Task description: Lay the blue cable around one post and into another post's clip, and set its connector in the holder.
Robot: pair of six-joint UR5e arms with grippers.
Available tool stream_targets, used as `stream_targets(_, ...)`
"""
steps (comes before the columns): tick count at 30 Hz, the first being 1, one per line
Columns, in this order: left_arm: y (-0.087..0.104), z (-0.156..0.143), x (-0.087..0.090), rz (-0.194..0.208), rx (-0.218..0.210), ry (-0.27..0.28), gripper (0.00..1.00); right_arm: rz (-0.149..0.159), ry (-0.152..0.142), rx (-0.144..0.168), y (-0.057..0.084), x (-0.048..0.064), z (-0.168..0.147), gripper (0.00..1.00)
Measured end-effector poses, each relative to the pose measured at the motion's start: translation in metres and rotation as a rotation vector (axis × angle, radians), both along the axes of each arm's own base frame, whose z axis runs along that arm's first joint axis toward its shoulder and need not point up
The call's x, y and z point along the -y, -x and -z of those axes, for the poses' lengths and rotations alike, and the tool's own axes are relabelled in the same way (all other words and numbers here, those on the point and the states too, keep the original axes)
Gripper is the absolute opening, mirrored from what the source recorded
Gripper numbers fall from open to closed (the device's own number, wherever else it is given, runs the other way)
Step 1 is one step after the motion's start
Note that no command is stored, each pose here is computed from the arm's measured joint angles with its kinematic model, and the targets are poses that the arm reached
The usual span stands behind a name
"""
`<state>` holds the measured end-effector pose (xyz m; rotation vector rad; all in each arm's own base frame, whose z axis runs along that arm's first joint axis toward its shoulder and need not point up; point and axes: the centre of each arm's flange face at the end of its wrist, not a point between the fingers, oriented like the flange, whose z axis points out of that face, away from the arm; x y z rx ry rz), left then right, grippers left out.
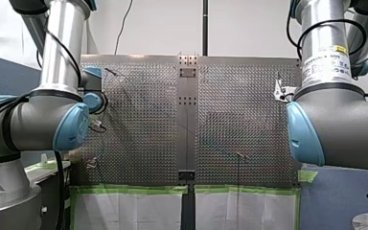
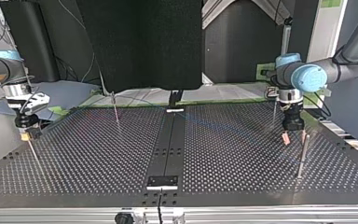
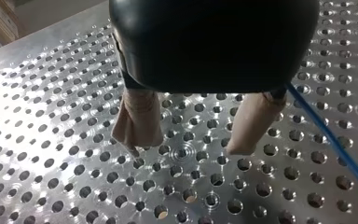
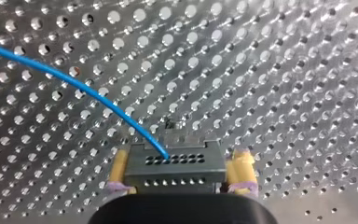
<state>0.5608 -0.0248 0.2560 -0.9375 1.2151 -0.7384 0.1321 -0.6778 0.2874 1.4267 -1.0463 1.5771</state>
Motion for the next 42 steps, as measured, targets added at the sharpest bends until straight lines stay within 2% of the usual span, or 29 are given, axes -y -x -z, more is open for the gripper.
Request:
stream_targets(18, 0.001, 0.001, 0.001, 0.001, -0.005, -0.004, 1.0, -0.003, -0.005, 0.0, -0.002, 0.0, 0.002, 1.0)
stream_targets(24, 0.003, 0.004, 0.005, 0.02, -0.038, -0.015, 1.0, -0.004, -0.007, 0.0, -0.003, -0.001, 0.002, 1.0)
stream_targets(31, 0.005, 0.005, 0.014, 0.065, -0.047, 0.023, 1.0, -0.005, -0.008, 0.0, -0.003, -0.001, 0.002, 1.0)
stream_targets(37, 0.007, 0.007, 0.017, 0.07, -0.065, 0.032, 1.0, -0.006, -0.012, 0.0, -0.004, -0.002, 0.003, 1.0)
stream_targets(42, 0.01, 0.008, 0.018, 0.059, -0.088, 0.022, 1.0, -0.007, -0.013, 0.0, -0.005, -0.002, 0.003, 1.0)
